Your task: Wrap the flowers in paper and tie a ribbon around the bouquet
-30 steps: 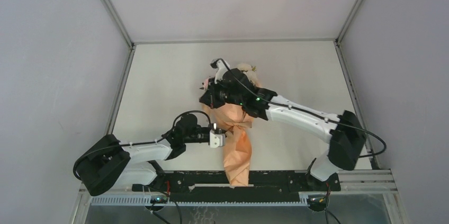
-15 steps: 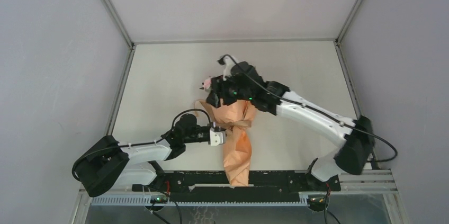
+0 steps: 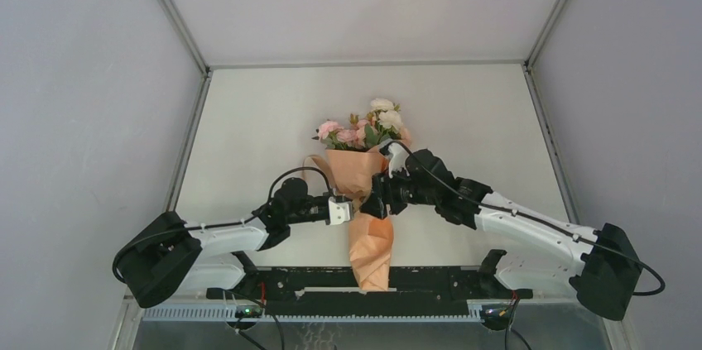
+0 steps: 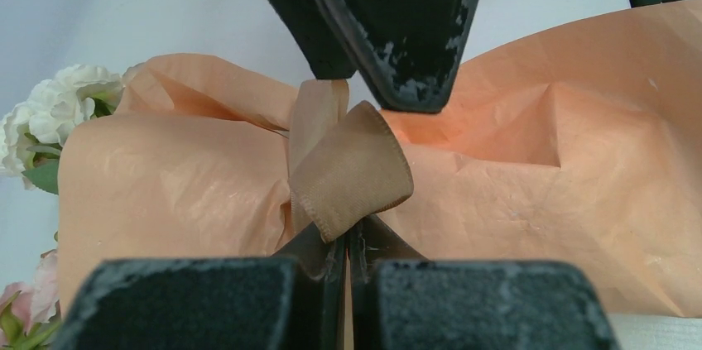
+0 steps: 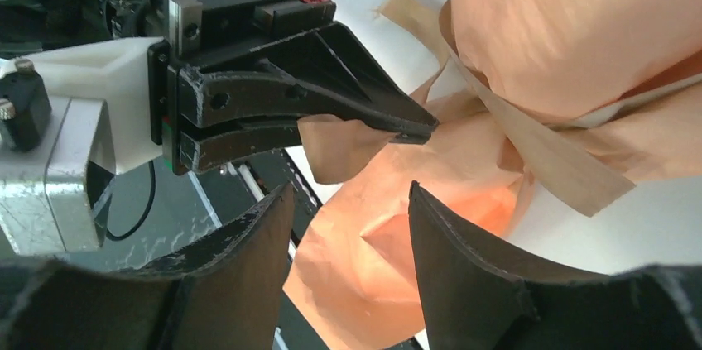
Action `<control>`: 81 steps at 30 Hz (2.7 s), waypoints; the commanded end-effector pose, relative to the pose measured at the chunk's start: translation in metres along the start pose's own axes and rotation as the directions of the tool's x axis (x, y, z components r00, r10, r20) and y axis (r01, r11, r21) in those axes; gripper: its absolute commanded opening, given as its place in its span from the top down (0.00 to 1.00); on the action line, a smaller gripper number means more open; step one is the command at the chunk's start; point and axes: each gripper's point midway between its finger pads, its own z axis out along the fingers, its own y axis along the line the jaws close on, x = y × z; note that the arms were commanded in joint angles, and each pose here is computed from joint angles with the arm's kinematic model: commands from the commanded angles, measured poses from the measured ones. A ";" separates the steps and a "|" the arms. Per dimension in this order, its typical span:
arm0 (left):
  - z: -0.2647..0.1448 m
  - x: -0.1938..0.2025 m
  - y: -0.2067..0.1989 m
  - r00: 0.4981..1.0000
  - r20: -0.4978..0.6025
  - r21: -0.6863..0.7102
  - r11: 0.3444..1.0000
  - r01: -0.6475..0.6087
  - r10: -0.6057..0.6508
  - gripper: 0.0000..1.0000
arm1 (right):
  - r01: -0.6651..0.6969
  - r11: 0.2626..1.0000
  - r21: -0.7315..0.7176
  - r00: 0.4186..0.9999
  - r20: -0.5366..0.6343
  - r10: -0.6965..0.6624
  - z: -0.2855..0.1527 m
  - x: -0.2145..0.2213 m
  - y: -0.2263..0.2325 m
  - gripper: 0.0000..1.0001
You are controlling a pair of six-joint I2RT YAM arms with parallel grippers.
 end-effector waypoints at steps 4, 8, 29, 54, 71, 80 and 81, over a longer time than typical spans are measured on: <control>0.001 -0.010 0.004 1.000 0.027 -0.016 1.000 -0.002 0.002 1.00 | 0.065 0.991 -0.116 0.993 0.107 -0.053 0.016 -0.030 0.026 0.38; 0.001 -0.009 0.005 1.000 0.024 -0.014 1.000 -0.005 0.005 1.00 | 0.066 0.990 -0.126 0.996 0.071 -0.057 0.024 -0.021 0.025 0.39; -0.061 -0.004 0.042 0.926 -0.375 0.141 0.985 0.099 -0.039 0.31 | -0.029 0.999 -0.021 0.995 0.096 0.031 0.020 -0.025 -0.015 1.00; -0.115 0.148 0.131 0.177 -0.656 -0.505 0.601 0.620 -0.734 0.31 | -0.002 1.000 -0.031 0.991 0.137 0.006 0.017 -0.038 -0.020 1.00; -0.127 0.135 0.104 0.129 -0.659 -0.513 0.568 0.644 -0.741 1.00 | -0.011 0.999 -0.034 0.989 0.149 0.015 0.021 -0.042 -0.020 1.00; -0.157 -0.021 -0.038 0.675 -0.738 0.428 0.771 0.472 -0.004 1.00 | -0.079 0.996 -0.031 0.981 0.173 0.083 0.022 -0.051 -0.030 1.00; -0.151 -0.037 -0.048 0.715 -0.698 0.486 0.759 0.432 0.039 1.00 | -0.080 0.996 -0.030 0.981 0.176 0.084 0.022 -0.051 -0.031 1.00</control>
